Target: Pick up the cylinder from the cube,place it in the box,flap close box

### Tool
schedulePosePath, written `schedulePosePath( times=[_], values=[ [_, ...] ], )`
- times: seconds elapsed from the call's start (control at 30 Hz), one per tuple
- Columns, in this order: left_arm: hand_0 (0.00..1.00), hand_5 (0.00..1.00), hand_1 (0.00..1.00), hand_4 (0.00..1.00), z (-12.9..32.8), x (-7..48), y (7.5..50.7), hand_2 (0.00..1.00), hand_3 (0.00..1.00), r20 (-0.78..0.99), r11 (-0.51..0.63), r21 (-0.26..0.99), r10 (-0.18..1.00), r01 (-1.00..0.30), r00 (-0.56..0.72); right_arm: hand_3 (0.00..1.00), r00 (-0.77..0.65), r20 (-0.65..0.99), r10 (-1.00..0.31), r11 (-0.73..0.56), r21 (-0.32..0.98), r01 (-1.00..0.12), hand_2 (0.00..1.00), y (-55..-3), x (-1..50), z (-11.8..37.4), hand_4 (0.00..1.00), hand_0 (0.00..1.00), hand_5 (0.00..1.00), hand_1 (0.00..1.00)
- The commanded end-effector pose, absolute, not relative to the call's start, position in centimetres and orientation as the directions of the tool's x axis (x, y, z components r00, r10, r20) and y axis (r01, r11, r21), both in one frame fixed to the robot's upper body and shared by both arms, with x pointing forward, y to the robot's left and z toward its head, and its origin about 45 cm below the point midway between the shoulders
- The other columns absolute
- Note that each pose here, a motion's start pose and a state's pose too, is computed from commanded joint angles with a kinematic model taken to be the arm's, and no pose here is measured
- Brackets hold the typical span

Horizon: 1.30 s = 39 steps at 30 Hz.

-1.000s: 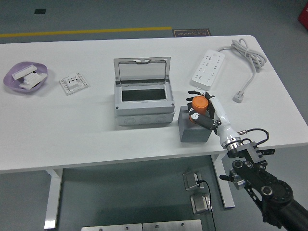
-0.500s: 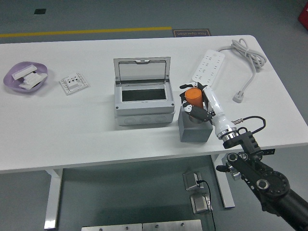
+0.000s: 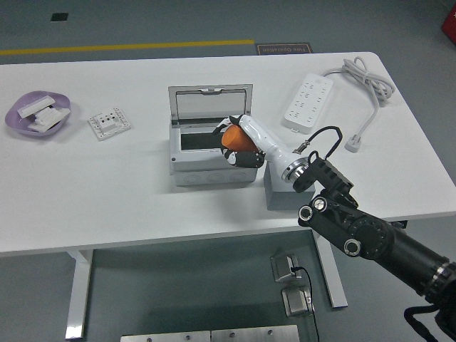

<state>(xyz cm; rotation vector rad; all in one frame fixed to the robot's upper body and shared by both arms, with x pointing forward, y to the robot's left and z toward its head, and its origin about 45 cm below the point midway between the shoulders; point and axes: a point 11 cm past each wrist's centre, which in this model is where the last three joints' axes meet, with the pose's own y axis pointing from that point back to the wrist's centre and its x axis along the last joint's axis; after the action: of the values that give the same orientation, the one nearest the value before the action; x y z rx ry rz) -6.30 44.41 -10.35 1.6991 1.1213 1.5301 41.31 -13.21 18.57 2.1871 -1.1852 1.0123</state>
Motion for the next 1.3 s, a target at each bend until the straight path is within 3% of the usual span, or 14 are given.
schedulePosePath(
  times=[0.17,0.43,0.8,0.83,1.0,1.03,1.2,1.23,1.3],
  values=[
    [0.633,0.253,0.647,0.655,-10.1,-6.2,45.0,0.608,0.612,0.495,-0.483,0.852,0.869,0.2,-0.011,0.339,0.344,0.864,-0.369,-0.576,0.078,-0.814,0.436,-11.1,42.9,19.8,0.002,0.002,0.002,0.221],
    [0.632,0.253,0.648,0.655,-9.9,-5.3,45.7,0.609,0.612,0.505,-0.495,0.848,0.863,0.187,-0.002,0.342,0.322,0.909,-0.263,-0.624,0.095,-0.776,0.444,-8.5,44.7,21.1,0.002,0.002,0.002,0.246],
    [0.632,0.253,0.648,0.656,-9.8,-3.9,46.2,0.609,0.613,0.509,-0.503,0.849,0.861,0.162,0.006,0.368,0.298,0.946,-0.13,-0.614,0.159,-0.773,0.454,-10.3,46.6,21.1,0.002,0.029,0.002,0.278],
    [0.632,0.254,0.648,0.655,-9.8,-3.9,46.2,0.609,0.613,0.509,-0.503,0.849,0.861,0.162,0.007,0.687,0.296,0.946,-0.13,-0.612,0.158,-0.775,0.639,-10.5,46.7,21.1,0.373,0.344,0.107,0.55],
    [0.632,0.254,0.648,0.655,-9.7,-3.7,46.2,0.609,0.613,0.51,-0.506,0.848,0.86,0.16,0.012,0.687,0.29,0.946,-0.143,-0.609,0.146,-0.779,0.639,-10.8,47.0,21.3,0.373,0.344,0.107,0.55],
    [0.631,0.253,0.647,0.656,-9.7,-3.6,46.2,0.609,0.613,0.51,-0.506,0.848,0.86,0.159,0.012,0.931,0.288,0.946,-0.147,-0.609,0.143,-0.78,0.8,-10.8,47.0,21.3,0.803,0.771,0.29,0.746],
    [0.631,0.253,0.647,0.656,-9.8,-3.0,46.2,0.609,0.613,0.509,-0.505,0.85,0.861,0.147,0.015,0.931,0.279,0.947,-0.158,-0.607,0.13,-0.784,0.8,-10.9,47.1,21.6,0.803,0.771,0.29,0.746],
    [0.631,0.253,0.648,0.655,-9.8,-2.8,46.1,0.609,0.613,0.508,-0.504,0.851,0.861,0.145,0.017,0.998,0.279,0.947,-0.16,-0.607,0.128,-0.784,0.877,-10.9,47.1,21.6,0.888,0.846,0.36,0.809],
    [0.631,0.253,0.648,0.655,-9.8,-2.7,46.1,0.609,0.613,0.507,-0.504,0.852,0.862,0.142,0.019,0.998,0.28,0.946,-0.164,-0.607,0.128,-0.785,0.877,-10.9,47.1,21.5,0.888,0.846,0.36,0.809]
  ],
)
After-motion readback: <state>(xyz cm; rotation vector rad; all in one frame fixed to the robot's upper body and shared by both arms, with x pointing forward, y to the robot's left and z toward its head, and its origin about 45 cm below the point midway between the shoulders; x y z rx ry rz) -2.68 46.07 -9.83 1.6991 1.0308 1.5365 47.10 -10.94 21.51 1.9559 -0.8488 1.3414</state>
